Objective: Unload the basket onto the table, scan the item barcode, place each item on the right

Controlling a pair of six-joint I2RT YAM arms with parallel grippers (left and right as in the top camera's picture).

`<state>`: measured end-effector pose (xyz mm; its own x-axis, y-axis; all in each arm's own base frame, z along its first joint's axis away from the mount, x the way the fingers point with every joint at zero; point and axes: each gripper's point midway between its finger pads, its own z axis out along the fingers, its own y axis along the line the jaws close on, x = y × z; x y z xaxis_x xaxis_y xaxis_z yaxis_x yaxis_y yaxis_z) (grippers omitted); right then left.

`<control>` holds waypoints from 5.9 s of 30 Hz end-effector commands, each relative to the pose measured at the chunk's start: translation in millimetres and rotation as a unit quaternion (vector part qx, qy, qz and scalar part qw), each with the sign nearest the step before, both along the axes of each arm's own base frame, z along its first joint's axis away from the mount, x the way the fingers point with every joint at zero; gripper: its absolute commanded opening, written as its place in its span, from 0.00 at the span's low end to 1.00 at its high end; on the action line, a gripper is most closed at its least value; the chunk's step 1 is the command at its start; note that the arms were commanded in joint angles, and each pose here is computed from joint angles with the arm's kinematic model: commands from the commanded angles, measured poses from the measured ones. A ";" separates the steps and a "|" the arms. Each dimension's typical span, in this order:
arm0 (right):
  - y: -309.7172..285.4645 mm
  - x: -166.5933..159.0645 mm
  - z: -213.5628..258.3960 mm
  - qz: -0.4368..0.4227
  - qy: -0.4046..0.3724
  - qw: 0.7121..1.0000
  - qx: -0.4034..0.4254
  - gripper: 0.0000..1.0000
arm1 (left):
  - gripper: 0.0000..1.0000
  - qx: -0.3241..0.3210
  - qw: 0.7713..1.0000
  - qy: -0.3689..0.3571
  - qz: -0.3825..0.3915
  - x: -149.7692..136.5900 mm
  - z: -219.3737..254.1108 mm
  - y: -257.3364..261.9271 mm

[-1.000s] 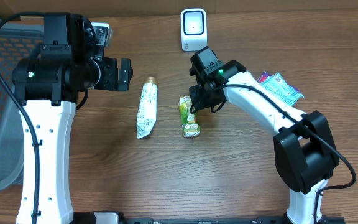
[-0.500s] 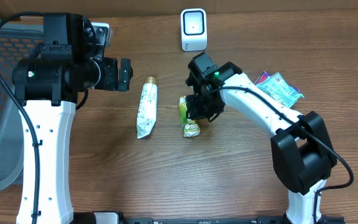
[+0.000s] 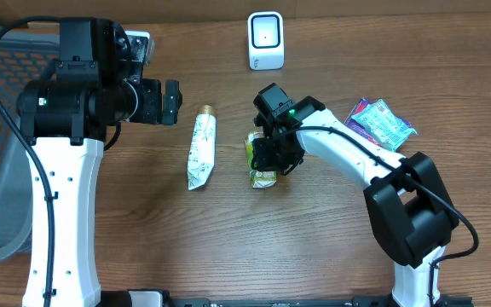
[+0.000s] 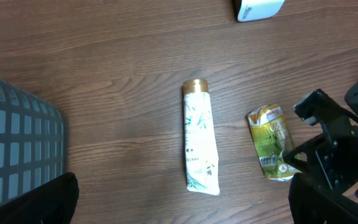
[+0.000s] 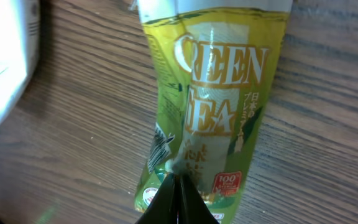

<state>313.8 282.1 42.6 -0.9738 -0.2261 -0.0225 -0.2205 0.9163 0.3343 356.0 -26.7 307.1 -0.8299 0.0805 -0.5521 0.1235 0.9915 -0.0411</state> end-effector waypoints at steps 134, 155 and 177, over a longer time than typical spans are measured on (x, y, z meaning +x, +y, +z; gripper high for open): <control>-38.2 -69.9 12.1 -0.081 0.079 0.988 0.108 0.45 | 0.99 -0.006 1.000 -0.003 0.000 1.3 2.2 -1.4; -58.3 71.9 57.4 0.063 -0.259 0.962 0.067 0.86 | 1.00 -0.006 1.000 -0.003 0.001 1.4 2.2 -1.2; -54.5 -49.1 10.7 0.104 0.040 0.987 0.118 0.78 | 1.00 -0.006 1.000 -0.003 0.001 1.4 2.2 -1.2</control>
<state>279.7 212.7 42.1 -0.9349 -0.3541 -0.0215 -0.3140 0.7976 0.5151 355.9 -26.7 307.1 -0.8301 0.0805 -0.5518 0.1235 0.9915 -0.0411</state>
